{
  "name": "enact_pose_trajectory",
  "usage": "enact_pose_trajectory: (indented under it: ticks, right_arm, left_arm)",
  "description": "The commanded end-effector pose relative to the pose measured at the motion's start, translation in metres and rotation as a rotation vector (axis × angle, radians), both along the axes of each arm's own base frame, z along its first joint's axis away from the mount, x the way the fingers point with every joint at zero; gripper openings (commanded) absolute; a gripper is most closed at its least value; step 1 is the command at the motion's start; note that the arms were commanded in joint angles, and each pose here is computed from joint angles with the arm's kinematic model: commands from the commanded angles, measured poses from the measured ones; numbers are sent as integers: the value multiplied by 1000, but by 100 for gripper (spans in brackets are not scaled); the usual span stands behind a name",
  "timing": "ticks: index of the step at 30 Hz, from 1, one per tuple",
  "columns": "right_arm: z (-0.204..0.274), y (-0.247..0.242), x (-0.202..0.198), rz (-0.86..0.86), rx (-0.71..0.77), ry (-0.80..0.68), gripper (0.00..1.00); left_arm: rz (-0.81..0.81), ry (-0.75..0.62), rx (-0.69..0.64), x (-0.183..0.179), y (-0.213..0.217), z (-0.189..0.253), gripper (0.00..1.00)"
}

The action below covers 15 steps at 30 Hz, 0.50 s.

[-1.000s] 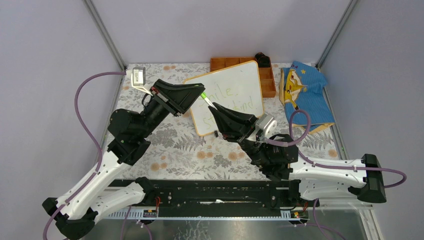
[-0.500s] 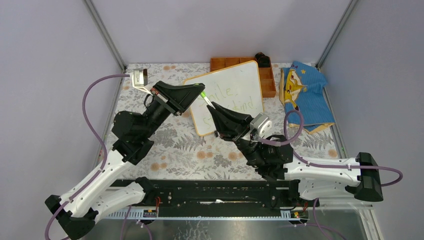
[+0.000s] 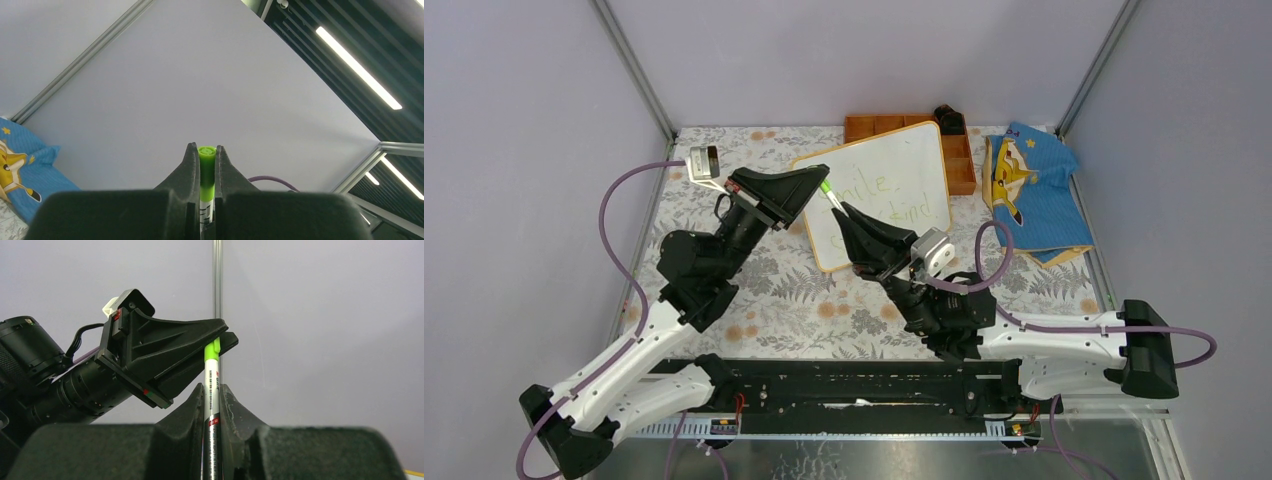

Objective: Write a sentence on the whiteboard
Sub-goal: Close the pen cap at the center of the board.

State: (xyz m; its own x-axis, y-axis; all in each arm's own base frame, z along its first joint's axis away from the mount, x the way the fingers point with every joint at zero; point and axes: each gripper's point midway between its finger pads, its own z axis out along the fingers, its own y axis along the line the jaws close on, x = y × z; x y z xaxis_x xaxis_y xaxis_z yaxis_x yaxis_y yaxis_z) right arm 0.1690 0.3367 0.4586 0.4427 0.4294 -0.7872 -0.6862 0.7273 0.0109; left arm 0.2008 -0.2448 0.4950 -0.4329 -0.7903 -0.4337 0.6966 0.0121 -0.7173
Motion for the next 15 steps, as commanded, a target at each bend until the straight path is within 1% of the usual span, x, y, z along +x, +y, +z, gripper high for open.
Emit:
enact_pose_trajectory:
  ticks: [1, 8, 13, 14, 15]
  right_arm:
    - [49, -16, 0, -20, 153, -37, 0]
    - [53, -10, -2, -5, 150, -57, 0]
    - [50, -4, -8, 38, 103, -61, 0]
    - [50, -3, -10, 51, 95, -64, 0]
    - [49, -2, -11, 61, 88, -64, 0]
  left_arm:
    - [-221, 62, 136, -28, -45, -49, 0]
    - [-217, 68, 143, -30, -48, -55, 0]
    - [-128, 27, 149, -29, -31, -45, 0]
    - [-105, 19, 148, -29, -27, -42, 3]
    - [-84, 20, 153, -27, -24, -41, 10]
